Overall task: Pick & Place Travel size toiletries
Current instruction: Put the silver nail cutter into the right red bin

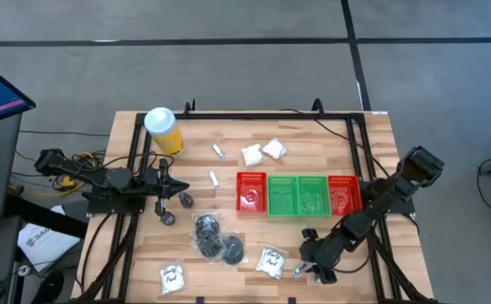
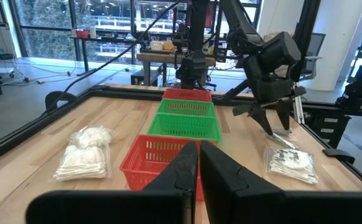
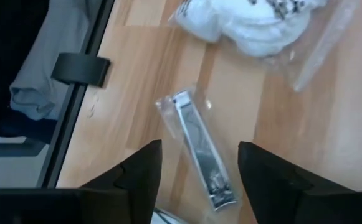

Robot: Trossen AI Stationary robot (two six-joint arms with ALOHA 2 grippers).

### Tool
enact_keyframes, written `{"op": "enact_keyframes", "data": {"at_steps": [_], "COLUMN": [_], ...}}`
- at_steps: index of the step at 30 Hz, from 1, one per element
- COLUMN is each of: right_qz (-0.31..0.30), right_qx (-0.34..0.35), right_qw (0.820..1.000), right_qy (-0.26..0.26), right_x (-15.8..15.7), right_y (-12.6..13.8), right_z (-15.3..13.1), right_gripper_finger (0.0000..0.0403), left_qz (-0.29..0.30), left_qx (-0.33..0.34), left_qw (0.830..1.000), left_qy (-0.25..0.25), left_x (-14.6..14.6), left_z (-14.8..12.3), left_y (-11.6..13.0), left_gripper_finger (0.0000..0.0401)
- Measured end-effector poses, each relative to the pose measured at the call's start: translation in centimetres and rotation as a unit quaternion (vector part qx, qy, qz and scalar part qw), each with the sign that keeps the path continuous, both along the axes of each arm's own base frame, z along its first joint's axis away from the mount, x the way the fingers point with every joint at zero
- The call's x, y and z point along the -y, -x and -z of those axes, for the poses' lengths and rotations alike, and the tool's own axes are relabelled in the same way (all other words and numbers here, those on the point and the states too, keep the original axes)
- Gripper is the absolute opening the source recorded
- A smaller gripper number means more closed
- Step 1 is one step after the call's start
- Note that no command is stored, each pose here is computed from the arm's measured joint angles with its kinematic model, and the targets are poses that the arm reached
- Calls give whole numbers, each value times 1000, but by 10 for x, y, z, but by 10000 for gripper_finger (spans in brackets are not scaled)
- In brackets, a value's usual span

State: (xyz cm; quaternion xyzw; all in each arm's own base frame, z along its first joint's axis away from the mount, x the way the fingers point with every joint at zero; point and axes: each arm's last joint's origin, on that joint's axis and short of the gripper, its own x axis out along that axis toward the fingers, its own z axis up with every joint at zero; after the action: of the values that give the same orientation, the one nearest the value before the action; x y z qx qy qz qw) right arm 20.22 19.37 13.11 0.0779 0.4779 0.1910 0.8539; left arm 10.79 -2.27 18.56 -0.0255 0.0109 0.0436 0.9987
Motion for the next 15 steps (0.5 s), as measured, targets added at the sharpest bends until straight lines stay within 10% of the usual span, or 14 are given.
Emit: {"op": "enact_keyframes", "data": {"at_steps": [15], "right_qz": [14], "right_qx": [-31], "right_qw": [999], "right_qy": [27], "right_x": [-2], "right_y": [1], "right_z": [18], "right_gripper_finger": [151], "left_qz": [0], "left_qx": [1], "left_qw": [1000], "left_qy": [0], "left_x": [0], "left_z": [0], "left_y": [0], "left_gripper_finger": [12]}}
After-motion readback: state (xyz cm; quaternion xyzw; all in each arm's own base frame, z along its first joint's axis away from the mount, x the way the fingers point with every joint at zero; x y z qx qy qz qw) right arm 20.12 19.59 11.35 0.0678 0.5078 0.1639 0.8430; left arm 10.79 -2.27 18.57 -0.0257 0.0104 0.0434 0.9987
